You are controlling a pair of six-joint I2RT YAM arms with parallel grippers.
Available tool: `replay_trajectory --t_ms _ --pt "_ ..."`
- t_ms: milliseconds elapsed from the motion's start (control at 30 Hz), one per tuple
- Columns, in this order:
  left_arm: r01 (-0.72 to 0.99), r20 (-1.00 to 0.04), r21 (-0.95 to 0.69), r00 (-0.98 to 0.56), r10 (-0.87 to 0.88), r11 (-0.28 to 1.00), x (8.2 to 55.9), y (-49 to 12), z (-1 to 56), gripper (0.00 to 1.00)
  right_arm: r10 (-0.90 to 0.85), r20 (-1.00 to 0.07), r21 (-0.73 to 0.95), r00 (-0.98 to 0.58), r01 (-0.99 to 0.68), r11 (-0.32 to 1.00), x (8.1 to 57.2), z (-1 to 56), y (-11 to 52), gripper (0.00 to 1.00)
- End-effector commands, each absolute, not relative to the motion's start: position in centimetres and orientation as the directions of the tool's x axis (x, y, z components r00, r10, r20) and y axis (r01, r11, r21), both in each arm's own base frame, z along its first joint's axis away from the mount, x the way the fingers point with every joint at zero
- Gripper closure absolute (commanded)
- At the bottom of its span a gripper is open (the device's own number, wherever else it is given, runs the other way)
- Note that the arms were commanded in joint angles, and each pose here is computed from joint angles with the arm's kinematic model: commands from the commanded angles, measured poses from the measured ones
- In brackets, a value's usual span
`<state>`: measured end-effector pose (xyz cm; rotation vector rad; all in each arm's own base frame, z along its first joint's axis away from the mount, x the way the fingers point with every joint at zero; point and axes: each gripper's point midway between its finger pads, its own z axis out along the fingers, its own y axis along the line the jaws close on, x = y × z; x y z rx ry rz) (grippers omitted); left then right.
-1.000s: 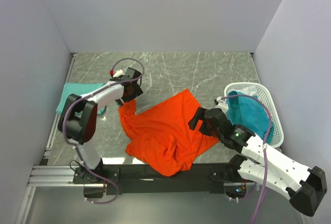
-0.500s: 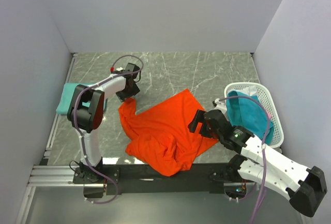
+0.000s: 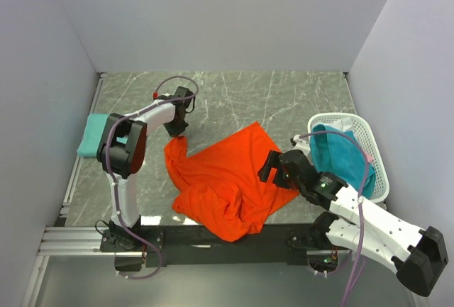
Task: Fold and stack the t-shirts
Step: Flatten the tshirt out
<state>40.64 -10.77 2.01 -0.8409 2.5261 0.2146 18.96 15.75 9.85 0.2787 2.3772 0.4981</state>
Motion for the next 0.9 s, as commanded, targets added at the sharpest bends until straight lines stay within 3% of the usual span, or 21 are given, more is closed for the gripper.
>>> replay_trajectory --t_ms 0,267,400,867 --pt "-0.579 -0.438 0.046 -0.744 -0.505 0.814 38.7 -10.9 0.7 0.99 0.347 -0.618 0.425 -0.706 0.073 0.902 19.9 10.6 15.3 0.02" --pt "-0.556 -0.515 -0.048 -0.698 -0.498 0.83 38.0 -10.6 3.5 0.99 0.367 -0.639 0.411 -0.676 0.104 0.906 20.7 11.8 14.5 0.02" --pt "-0.512 -0.582 -0.204 -0.621 -0.524 0.834 37.2 -10.9 7.8 0.99 0.384 -0.649 0.419 -0.656 0.113 0.901 21.6 13.0 14.6 0.02" --pt "-0.491 -0.641 -0.412 -0.443 -0.627 0.768 29.3 -7.5 12.1 0.99 0.395 -0.669 0.4 -0.629 0.143 0.905 29.5 17.6 16.4 0.02"
